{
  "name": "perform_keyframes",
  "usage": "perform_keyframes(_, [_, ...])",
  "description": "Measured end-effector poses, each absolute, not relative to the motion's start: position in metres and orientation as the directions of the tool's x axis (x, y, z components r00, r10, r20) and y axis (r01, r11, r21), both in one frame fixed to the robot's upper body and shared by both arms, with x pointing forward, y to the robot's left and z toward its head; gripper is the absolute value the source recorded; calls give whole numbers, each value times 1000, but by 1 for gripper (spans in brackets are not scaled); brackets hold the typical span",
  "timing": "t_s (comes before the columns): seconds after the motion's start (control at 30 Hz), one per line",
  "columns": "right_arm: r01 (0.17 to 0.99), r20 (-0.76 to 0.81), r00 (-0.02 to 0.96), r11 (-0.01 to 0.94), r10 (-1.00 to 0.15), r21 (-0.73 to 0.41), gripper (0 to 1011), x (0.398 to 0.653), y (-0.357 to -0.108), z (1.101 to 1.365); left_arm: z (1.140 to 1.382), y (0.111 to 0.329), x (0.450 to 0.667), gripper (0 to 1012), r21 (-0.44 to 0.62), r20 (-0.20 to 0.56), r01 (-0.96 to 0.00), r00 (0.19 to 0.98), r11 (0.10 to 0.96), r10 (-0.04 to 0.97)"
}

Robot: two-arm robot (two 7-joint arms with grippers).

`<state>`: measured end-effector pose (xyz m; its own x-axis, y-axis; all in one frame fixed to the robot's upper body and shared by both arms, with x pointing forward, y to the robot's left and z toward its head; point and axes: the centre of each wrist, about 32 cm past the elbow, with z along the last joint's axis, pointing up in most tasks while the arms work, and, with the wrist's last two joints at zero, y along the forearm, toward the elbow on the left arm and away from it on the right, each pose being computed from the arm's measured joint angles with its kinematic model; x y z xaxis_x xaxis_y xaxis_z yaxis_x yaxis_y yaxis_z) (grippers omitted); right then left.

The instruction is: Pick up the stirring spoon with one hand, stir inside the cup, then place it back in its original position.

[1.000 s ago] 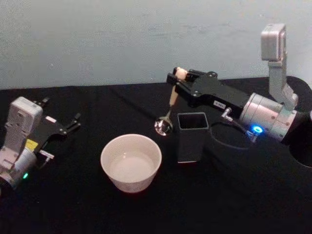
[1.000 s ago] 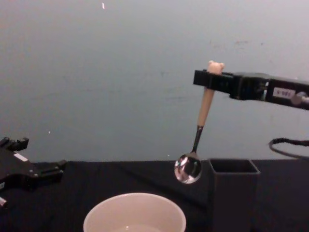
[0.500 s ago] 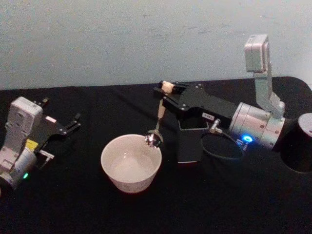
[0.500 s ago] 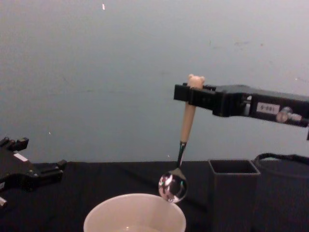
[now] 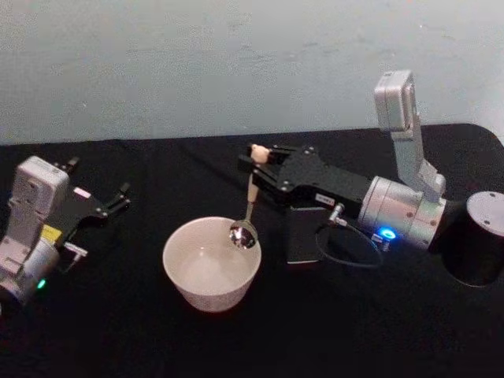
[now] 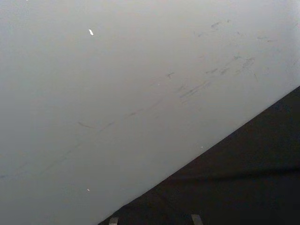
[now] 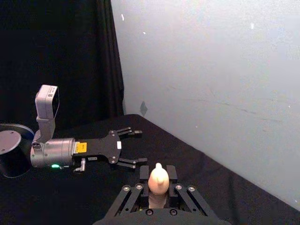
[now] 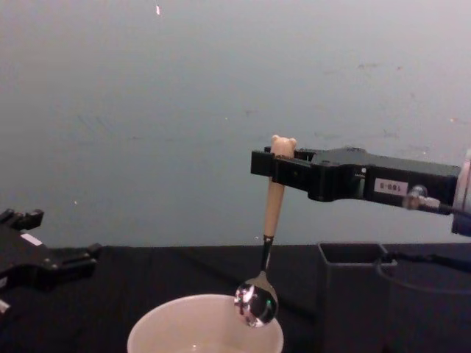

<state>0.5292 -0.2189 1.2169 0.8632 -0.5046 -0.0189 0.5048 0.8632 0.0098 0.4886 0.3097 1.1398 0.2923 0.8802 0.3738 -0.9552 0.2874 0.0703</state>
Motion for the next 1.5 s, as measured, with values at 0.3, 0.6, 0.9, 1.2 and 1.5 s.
perform_keyframes(0.3, [503, -21, 864, 864, -503, 9, 213, 529, -219, 1217, 1140, 310, 489, 1001, 70, 374, -955, 292, 287, 880])
perform_keyframes(0.6, [503, -24, 864, 864, -502, 9, 213, 529, -220, 1218, 1140, 310, 489, 1001, 70, 374, -955, 292, 287, 880])
perform_keyframes(0.9, [502, -28, 865, 865, -501, 10, 213, 529, -219, 1218, 1140, 310, 489, 1001, 70, 374, -955, 292, 287, 880])
perform_keyframes(1.2, [486, -40, 873, 874, -486, 15, 213, 528, -215, 1219, 1140, 310, 489, 1001, 70, 374, -955, 292, 287, 880])
perform_keyframes(1.5, [456, -26, 890, 890, -455, 5, 213, 531, -202, 1216, 1140, 310, 489, 1001, 70, 374, -955, 292, 287, 880])
